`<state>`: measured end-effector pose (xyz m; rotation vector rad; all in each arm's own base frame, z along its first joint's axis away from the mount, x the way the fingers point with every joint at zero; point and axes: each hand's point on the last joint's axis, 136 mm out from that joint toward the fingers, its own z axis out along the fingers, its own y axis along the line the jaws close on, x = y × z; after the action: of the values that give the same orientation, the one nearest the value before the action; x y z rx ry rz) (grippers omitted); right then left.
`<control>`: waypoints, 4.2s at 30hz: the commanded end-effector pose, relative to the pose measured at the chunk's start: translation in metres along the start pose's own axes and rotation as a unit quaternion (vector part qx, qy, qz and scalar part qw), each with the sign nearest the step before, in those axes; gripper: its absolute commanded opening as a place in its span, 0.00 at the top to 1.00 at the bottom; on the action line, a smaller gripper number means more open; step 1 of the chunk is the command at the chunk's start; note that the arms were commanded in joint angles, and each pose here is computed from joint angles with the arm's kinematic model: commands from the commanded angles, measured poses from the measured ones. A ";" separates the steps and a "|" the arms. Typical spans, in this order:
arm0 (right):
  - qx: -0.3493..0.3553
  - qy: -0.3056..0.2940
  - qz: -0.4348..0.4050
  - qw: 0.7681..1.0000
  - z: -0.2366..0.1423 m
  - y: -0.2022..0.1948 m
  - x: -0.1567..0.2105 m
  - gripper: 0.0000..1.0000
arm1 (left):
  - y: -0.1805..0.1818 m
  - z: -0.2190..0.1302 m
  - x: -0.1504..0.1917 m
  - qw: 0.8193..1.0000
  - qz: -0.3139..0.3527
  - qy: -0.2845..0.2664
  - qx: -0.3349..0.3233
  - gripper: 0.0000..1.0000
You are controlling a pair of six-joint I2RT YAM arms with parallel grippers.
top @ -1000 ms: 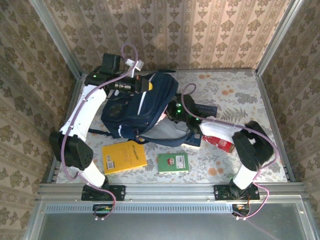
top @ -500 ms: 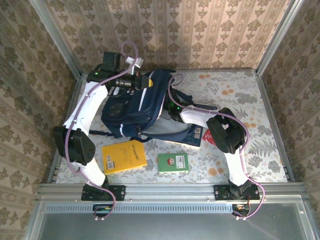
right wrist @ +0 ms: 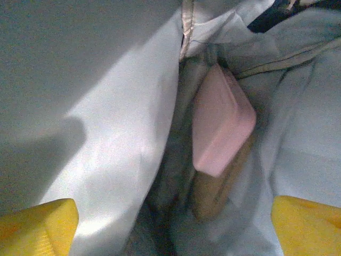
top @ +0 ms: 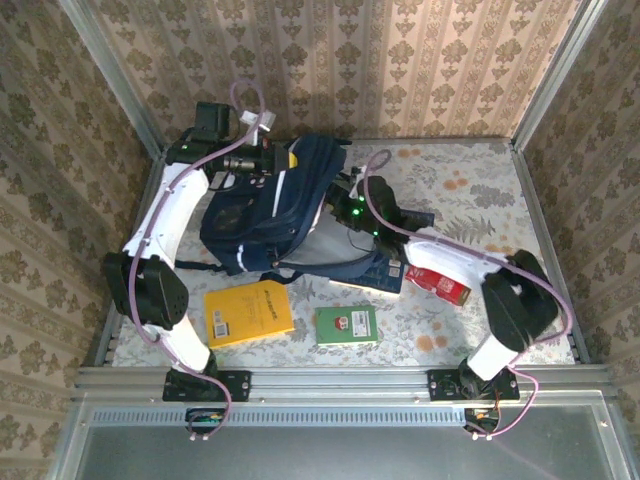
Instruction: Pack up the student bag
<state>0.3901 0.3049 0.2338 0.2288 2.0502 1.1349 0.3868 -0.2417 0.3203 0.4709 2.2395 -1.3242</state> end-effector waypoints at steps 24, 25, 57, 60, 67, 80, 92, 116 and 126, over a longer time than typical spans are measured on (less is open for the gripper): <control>0.213 0.212 -0.110 0.947 -0.186 -0.130 0.103 0.27 | 0.079 0.031 0.025 0.988 -0.011 0.017 -0.156 0.60; 0.212 0.223 -0.100 0.946 -0.186 -0.131 0.107 0.29 | 0.072 0.023 0.026 0.988 -0.012 0.007 -0.151 0.57; 0.158 0.357 0.115 0.913 -0.141 -0.175 0.211 0.54 | 0.055 0.077 0.356 0.953 -0.145 0.243 -0.112 0.44; 0.155 0.366 0.114 0.910 -0.144 -0.175 0.216 0.56 | 0.057 0.079 0.358 0.951 -0.149 0.248 -0.113 0.44; 0.150 0.374 0.121 0.907 -0.144 -0.179 0.224 0.57 | 0.041 0.096 0.361 0.948 -0.138 0.277 -0.077 0.44; 0.165 0.367 0.127 0.907 -0.144 -0.192 0.228 0.67 | 0.004 0.096 0.332 0.963 -0.105 0.250 -0.009 0.45; 0.185 0.351 0.141 0.907 -0.148 -0.205 0.225 0.78 | -0.016 0.095 0.315 0.963 -0.143 0.212 0.083 0.46; 0.158 0.334 0.152 0.917 -0.144 -0.199 0.218 0.84 | 0.001 0.120 0.334 0.948 -0.178 0.254 0.068 0.61; 0.167 0.327 0.154 0.917 -0.147 -0.205 0.216 0.84 | 0.002 0.112 0.329 0.953 -0.168 0.247 0.060 0.90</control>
<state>0.1828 0.2051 0.0160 0.3246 2.8615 1.2186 0.1412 -0.3153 0.0542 0.4033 2.8860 -1.5672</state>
